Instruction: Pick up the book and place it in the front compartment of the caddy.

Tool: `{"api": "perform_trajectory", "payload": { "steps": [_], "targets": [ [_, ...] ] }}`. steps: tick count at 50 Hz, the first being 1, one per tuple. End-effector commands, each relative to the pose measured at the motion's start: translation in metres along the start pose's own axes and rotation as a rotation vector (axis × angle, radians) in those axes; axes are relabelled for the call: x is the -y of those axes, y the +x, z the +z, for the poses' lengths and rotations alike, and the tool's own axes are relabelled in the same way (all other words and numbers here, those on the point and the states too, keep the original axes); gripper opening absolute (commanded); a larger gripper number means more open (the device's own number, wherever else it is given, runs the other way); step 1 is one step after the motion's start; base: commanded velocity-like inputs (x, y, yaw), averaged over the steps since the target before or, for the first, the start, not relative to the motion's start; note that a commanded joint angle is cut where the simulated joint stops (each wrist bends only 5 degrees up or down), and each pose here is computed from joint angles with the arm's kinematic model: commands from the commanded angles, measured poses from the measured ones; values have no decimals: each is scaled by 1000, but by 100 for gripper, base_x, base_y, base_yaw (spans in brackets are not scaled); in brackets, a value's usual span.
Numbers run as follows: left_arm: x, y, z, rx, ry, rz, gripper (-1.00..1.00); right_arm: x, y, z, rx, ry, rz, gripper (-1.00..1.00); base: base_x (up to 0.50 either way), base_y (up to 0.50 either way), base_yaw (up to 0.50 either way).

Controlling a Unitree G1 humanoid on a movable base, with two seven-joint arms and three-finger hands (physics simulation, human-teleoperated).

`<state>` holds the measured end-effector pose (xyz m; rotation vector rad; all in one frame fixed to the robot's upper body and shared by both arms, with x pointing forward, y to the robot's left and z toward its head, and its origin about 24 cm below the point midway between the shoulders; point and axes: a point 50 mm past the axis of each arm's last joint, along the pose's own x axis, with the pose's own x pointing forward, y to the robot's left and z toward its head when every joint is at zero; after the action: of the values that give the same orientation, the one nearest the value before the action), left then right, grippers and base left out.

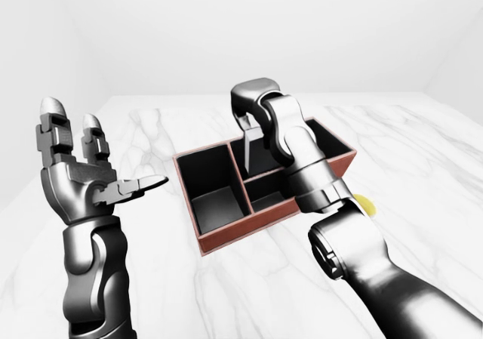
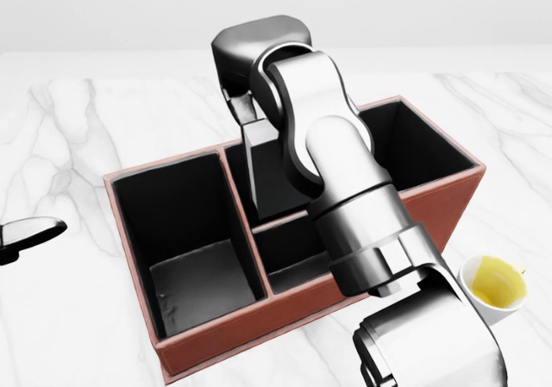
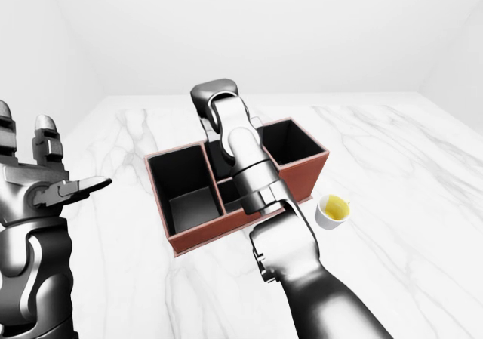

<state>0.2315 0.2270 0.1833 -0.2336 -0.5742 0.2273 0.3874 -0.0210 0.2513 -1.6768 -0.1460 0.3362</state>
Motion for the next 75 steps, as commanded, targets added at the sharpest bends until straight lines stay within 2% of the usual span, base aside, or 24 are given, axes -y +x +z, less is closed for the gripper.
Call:
{"api": "perform_trajectory", "payload": {
  "steps": [1,8,10,14,15,17,18,26,31,39,75],
  "targets": [
    [1,-1,-21,-81,23,16,100,-4,10,-3,6,49,-89,-100,0,0,0],
    [2,-1,-21,-80,23,15,100,-18,15,-5,7,58,-92,-100,0,0,0],
    [1,-1,-21,-81,23,15,100,-17,15,-4,7,62,-129,-100,0,0,0],
    [2,0,-22,-83,23,15,100,-25,17,-4,-1,39,-115,-100,0,0,0],
    [1,-1,-22,-85,23,15,100,-23,17,-6,-6,36,-167,-100,0,0,0],
    [1,-1,-21,-83,23,15,100,-26,18,-6,-4,63,-156,-100,0,0,0],
    [2,0,-21,-79,21,15,100,-26,19,-7,-12,34,-167,-100,0,0,0],
    [1,0,-22,-84,22,15,100,-34,21,-8,-16,35,-138,-100,0,0,0],
    [1,0,-22,-86,24,15,100,-34,22,-8,-26,-4,-149,-100,0,0,0],
    [1,0,-21,-79,22,17,100,-41,24,-11,-35,19,-193,-100,0,0,0],
    [0,2,-19,-72,16,21,100,-60,32,-20,-69,65,-162,-100,0,0,0]
  ]
}}
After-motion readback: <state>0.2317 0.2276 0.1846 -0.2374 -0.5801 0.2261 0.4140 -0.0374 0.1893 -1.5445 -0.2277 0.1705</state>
